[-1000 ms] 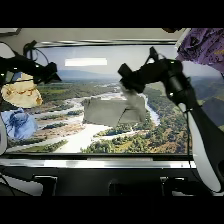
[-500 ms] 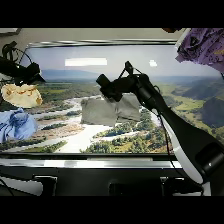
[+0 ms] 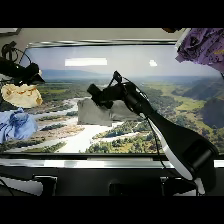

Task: Fold the clothes and pants, and hang the long-sleeved shirts on hangers.

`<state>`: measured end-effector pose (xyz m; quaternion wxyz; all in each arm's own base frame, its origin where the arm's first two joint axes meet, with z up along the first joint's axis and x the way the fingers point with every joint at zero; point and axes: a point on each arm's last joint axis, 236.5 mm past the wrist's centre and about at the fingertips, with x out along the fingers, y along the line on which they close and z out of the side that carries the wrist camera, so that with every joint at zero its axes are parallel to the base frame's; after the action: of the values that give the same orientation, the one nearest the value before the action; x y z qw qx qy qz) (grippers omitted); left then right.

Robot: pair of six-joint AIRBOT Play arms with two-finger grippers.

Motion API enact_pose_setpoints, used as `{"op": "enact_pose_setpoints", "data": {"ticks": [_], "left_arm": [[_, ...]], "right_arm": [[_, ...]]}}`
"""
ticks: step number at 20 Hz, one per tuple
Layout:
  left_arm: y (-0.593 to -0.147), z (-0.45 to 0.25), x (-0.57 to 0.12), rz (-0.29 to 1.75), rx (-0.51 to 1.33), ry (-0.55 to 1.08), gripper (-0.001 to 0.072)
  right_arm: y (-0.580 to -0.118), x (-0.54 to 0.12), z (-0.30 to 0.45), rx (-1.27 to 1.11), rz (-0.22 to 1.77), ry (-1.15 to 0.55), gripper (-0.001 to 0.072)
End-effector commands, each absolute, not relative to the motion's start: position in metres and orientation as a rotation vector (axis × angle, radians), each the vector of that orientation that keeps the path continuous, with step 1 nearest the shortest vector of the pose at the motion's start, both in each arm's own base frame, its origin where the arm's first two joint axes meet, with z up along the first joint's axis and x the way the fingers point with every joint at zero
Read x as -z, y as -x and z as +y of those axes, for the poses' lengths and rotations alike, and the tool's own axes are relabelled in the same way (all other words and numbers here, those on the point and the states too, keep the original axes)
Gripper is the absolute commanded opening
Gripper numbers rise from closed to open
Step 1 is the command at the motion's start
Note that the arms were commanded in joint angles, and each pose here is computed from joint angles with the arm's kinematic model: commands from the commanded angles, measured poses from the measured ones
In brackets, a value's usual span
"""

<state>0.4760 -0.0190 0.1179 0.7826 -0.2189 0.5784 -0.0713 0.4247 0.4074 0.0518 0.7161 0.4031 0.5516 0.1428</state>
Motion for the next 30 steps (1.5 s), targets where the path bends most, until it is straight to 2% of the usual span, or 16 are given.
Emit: {"op": "enact_pose_setpoints", "data": {"ticks": [1, 2, 6, 10, 15, 17, 19, 22, 26, 30], "left_arm": [[-0.476, -0.019, -0.117, 1.250, 0.153, 0.473, 0.0018], [-0.476, -0.019, -0.117, 1.250, 0.152, 0.473, 0.0018], [-0.476, -0.019, -0.117, 1.250, 0.152, 0.474, 0.0018], [-0.476, -0.019, -0.117, 1.250, 0.152, 0.473, 0.0018], [-0.476, -0.019, -0.118, 1.249, 0.153, 0.473, 0.0018], [-0.476, -0.019, -0.118, 1.249, 0.153, 0.473, 0.0019], [-0.476, -0.019, -0.118, 1.249, 0.153, 0.473, 0.0018], [-0.476, -0.019, -0.118, 1.249, 0.153, 0.473, 0.0019], [-0.476, -0.019, -0.118, 1.247, 0.159, 0.465, 0.0019], [-0.476, -0.019, -0.118, 1.246, 0.165, 0.457, 0.0019]], "right_arm": [[-0.419, -0.051, 0.429, -0.380, 1.208, -0.889, 0.0274], [-0.417, -0.057, 0.432, -0.418, 1.200, -0.875, 0.0314], [-0.404, -0.084, 0.422, -0.503, 1.188, -0.782, 0.0373], [-0.421, -0.120, 0.365, -0.486, 1.144, -0.761, 0.0385], [-0.468, -0.118, 0.175, -0.311, 1.138, -0.655, 0.0388], [-0.481, -0.100, 0.103, -0.249, 1.142, -0.644, 0.0425], [-0.481, -0.072, 0.061, -0.244, 1.200, -0.686, 0.0458], [-0.474, -0.021, 0.058, -0.347, 1.332, -0.739, 0.0479], [-0.473, 0.036, 0.098, -0.497, 1.438, -0.788, 0.0478], [-0.464, 0.075, 0.139, -0.572, 1.516, -0.761, 0.0478]]}}
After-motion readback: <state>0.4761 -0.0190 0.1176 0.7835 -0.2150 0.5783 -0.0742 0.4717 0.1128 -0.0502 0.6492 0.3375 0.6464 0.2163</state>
